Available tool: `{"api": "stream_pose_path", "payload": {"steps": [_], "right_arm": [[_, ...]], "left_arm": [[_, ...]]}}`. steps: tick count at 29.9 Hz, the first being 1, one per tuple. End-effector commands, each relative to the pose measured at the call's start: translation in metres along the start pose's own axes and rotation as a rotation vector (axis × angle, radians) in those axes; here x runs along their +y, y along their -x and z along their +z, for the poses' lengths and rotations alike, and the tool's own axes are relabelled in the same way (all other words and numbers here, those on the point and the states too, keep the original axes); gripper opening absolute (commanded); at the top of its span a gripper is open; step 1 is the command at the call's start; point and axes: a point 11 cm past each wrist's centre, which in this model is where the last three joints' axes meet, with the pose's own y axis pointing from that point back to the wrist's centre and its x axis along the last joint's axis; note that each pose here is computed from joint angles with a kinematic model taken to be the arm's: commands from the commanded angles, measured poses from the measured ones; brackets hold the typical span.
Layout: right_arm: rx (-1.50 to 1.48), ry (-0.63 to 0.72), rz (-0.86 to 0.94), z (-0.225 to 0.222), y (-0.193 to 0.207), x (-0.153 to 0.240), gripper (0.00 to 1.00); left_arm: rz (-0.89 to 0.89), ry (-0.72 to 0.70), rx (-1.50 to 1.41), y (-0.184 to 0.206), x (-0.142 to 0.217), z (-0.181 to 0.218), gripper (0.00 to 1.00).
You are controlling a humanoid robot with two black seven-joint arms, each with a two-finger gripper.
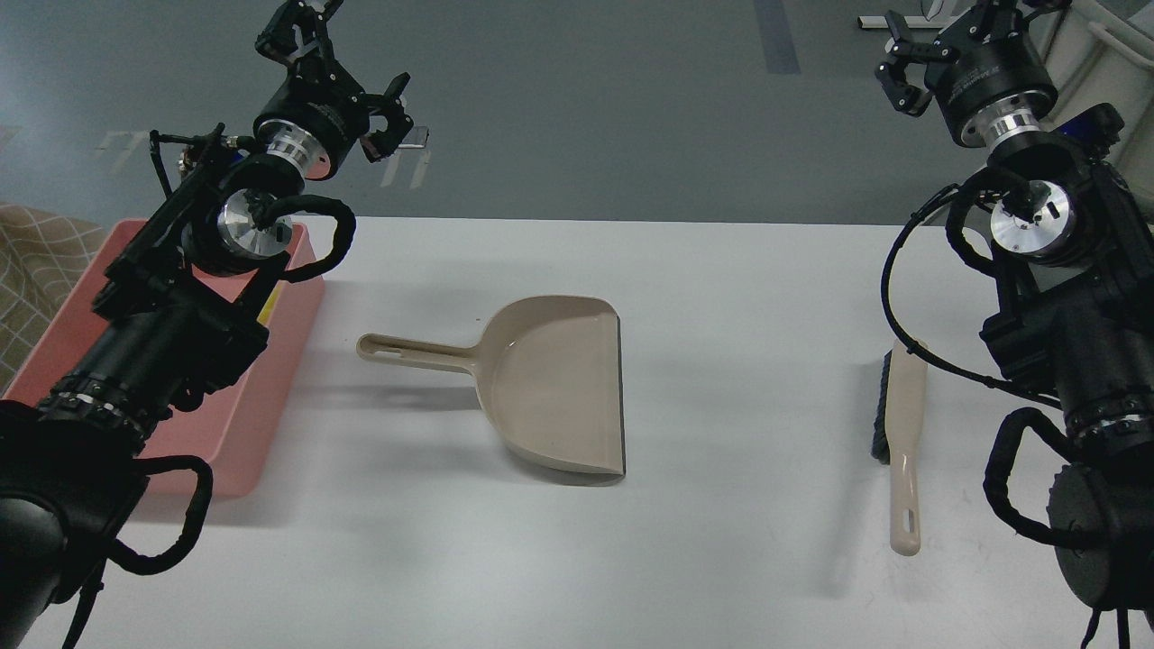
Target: Sweep and dump garbage into bin
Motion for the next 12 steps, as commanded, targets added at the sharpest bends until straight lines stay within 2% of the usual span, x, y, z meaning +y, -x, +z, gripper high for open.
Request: {"api": "stream_pose_path", "payload": {"steps": [1, 12], "right_arm": [[0.004, -0.006, -0.009, -0.0039, 0.0004, -0.0002, 1.0], [0.001, -0.006, -0.014, -0.0039, 0.0009, 0.0005, 1.0]], "left_arm": [[-0.027, -0.006, 0.028, 0.0165, -0.0058, -0.0109, 0.98], [-0.041, -0.016, 0.026, 0.0204, -0.006, -0.013, 0.98]]}}
